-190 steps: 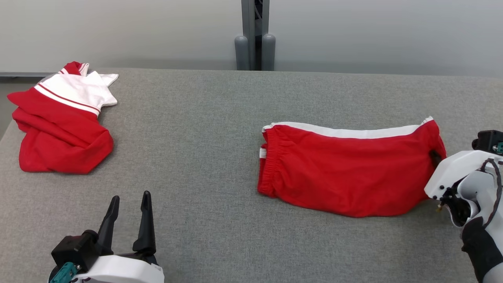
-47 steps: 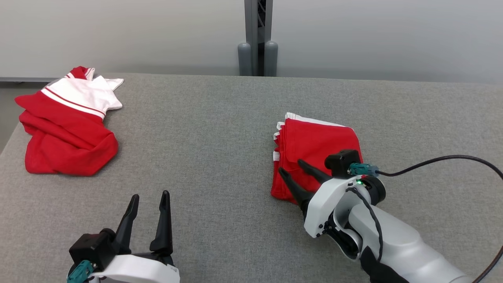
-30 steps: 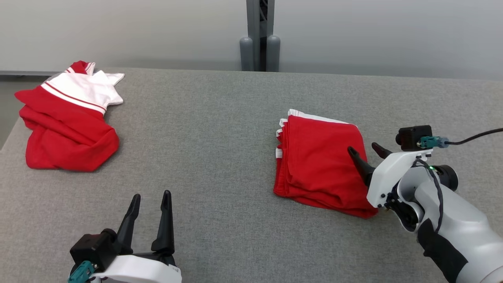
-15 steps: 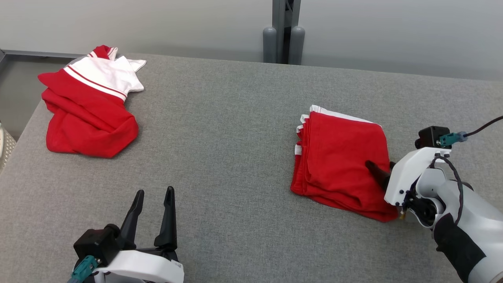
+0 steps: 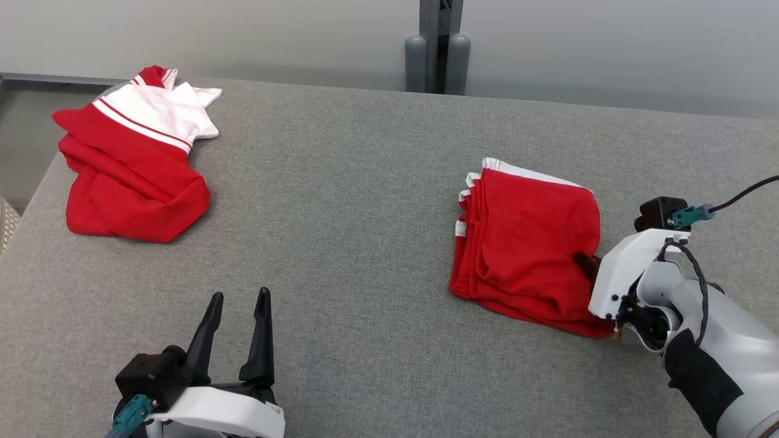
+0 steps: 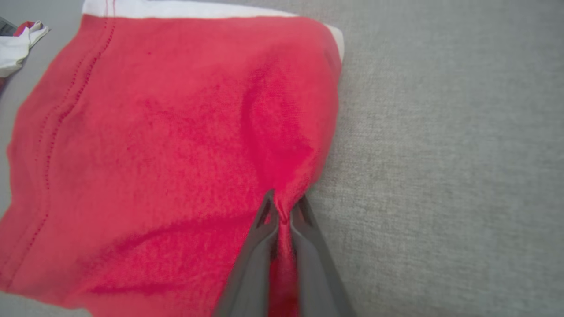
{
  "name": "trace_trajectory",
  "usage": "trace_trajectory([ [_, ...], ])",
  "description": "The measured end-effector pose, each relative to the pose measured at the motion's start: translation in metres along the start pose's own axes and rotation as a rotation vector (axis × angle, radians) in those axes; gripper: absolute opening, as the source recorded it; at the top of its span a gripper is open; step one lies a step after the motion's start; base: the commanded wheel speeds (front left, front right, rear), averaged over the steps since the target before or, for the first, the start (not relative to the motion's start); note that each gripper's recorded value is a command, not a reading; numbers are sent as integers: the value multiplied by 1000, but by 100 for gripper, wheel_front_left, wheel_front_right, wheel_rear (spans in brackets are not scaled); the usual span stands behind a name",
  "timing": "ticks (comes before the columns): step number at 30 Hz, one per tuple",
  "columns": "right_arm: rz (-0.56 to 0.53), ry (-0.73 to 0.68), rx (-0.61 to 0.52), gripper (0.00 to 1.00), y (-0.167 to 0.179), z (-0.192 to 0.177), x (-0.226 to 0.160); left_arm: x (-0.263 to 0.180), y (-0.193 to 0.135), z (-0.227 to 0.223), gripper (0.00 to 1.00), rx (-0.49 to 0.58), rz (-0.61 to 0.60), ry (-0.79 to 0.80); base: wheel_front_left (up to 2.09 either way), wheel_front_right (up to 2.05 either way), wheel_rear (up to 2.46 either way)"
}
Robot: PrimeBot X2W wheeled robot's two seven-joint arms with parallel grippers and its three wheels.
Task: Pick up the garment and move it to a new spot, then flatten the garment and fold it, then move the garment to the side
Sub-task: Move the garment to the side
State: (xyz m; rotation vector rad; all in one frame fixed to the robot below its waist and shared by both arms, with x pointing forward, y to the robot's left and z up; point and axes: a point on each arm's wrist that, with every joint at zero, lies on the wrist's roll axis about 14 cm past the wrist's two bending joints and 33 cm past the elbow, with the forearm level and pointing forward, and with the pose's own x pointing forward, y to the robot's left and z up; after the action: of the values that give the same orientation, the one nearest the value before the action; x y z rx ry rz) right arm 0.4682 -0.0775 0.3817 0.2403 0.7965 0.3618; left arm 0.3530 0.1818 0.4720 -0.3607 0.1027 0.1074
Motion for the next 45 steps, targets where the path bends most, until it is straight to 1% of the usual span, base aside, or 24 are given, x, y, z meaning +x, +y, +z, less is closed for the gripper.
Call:
trace_trajectory([
  [4,-18,-21,-43,0,-3,4,0,1,0,-2,100,3,-3,5,0,0,0],
  [9,-38,-76,-88,0,-9,22,-4,4,-5,-4,100,18,-27,13,0,0,0],
  [15,-91,-119,-127,0,-31,36,-18,18,-27,-3,100,39,-106,17,0,0,0],
  [20,-163,-174,-121,0,-63,49,-41,39,-68,-11,100,47,-234,41,0,0,0],
  [29,-307,-234,-68,0,-123,58,-80,69,-144,-38,100,40,-456,103,0,0,0],
  [33,-358,-232,-45,0,-145,55,-87,79,-166,-56,100,38,-521,140,0,0,0],
  [40,-437,-206,-38,0,-177,47,-88,91,-181,-82,100,28,-570,199,0,0,0],
  [45,-480,-200,-104,0,-192,58,-90,95,-172,-85,100,38,-550,206,0,0,0],
])
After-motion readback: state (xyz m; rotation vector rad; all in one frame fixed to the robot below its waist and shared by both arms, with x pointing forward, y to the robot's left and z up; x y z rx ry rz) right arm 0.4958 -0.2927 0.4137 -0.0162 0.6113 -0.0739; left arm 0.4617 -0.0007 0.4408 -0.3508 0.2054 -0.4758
